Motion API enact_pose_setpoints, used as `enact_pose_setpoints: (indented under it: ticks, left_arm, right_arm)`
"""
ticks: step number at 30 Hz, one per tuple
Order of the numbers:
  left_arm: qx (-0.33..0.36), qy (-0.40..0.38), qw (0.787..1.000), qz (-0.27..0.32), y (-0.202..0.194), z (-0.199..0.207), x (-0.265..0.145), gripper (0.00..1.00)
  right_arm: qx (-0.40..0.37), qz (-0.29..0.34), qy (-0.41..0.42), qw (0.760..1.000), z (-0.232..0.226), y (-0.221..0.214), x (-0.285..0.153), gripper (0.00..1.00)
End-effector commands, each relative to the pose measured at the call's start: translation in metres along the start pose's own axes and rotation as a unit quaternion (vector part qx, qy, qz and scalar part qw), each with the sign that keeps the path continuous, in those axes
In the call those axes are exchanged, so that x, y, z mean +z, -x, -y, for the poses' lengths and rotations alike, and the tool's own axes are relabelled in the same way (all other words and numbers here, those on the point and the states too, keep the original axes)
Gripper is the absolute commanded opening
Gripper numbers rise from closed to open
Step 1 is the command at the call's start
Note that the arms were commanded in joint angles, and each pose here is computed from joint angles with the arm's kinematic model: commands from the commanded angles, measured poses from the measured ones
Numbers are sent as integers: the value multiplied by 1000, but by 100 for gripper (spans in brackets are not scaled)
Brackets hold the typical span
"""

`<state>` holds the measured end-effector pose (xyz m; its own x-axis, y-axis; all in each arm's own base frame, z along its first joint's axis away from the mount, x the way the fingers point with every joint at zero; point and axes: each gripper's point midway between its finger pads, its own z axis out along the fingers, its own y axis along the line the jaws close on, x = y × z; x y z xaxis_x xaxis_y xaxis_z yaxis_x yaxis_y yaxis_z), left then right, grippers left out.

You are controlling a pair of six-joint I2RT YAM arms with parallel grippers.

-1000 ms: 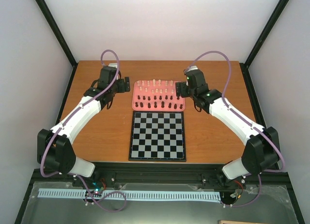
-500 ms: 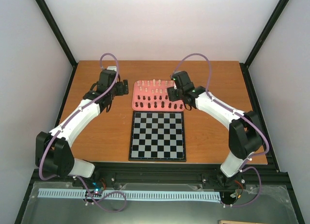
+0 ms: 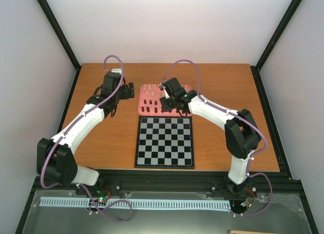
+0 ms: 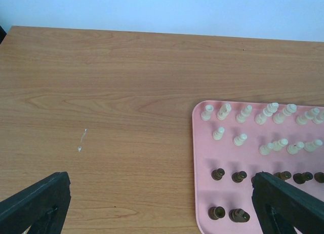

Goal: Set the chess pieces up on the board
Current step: Pick up the chess piece from the storage box.

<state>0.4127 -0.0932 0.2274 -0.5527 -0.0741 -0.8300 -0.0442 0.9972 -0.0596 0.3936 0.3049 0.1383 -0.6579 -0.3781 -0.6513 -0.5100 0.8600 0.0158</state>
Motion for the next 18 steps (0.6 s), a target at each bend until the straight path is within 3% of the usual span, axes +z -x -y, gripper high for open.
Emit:
enact_pose_setpoints:
  ticks: [1,18]
  left_arm:
    - [-9,-5,1000,13,11,3,0,100]
    - [-10,8,1000,21,14,-3,-5,100]
  right_arm:
    - [-21,-18,18,999,-19,-3,6,50]
    - [-28,-54,20,998,-32,-18,44,43]
